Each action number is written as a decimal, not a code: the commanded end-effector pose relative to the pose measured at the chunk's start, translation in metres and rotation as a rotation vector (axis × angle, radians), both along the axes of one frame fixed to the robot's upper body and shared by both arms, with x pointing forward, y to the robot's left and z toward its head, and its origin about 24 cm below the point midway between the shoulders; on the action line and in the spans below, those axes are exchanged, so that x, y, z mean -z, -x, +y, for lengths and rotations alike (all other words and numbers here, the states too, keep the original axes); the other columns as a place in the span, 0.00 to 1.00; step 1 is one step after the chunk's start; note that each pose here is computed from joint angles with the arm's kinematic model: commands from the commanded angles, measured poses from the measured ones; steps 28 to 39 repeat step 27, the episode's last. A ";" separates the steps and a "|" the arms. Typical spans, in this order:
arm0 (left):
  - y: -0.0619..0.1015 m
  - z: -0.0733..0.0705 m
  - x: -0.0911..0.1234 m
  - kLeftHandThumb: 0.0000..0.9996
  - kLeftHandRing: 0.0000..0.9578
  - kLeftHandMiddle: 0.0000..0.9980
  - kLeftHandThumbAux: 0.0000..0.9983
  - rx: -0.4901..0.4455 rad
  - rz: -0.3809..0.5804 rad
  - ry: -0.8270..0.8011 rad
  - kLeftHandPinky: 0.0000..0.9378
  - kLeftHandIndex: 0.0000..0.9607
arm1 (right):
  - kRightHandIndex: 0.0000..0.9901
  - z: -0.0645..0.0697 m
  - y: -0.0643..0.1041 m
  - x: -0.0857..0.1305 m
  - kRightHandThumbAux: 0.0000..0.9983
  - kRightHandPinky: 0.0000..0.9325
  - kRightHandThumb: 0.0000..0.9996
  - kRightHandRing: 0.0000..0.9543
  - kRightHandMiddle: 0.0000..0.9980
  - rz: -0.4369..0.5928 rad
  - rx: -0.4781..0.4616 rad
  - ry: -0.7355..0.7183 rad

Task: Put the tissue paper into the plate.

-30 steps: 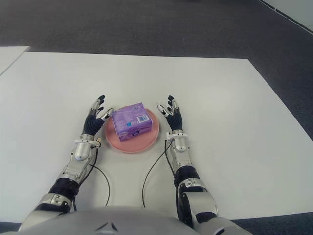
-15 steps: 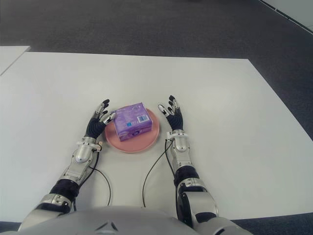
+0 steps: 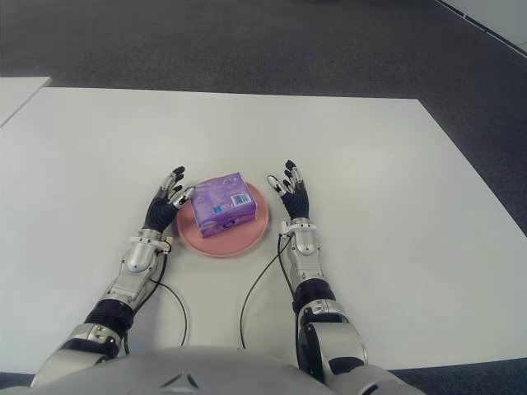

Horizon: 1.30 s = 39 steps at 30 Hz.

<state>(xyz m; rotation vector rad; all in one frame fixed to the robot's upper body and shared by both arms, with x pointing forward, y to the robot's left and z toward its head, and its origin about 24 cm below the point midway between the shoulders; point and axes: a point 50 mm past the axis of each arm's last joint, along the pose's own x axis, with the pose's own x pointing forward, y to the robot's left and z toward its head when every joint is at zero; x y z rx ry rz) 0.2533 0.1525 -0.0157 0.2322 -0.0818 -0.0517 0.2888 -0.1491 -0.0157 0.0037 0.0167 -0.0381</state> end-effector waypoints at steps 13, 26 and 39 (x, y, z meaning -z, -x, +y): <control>-0.003 0.000 0.000 0.01 0.00 0.00 0.39 0.000 0.026 0.006 0.00 0.00 | 0.00 -0.002 0.027 0.042 0.53 0.00 0.15 0.00 0.00 0.237 0.024 -0.019; -0.004 0.001 0.001 0.00 0.00 0.00 0.40 -0.013 0.020 0.005 0.00 0.00 | 0.00 -0.002 0.026 0.042 0.53 0.00 0.15 0.00 0.00 0.238 0.024 -0.019; -0.004 0.001 0.001 0.00 0.00 0.00 0.40 -0.013 0.019 0.005 0.00 0.00 | 0.00 -0.002 0.026 0.042 0.53 0.00 0.15 0.00 0.00 0.238 0.024 -0.019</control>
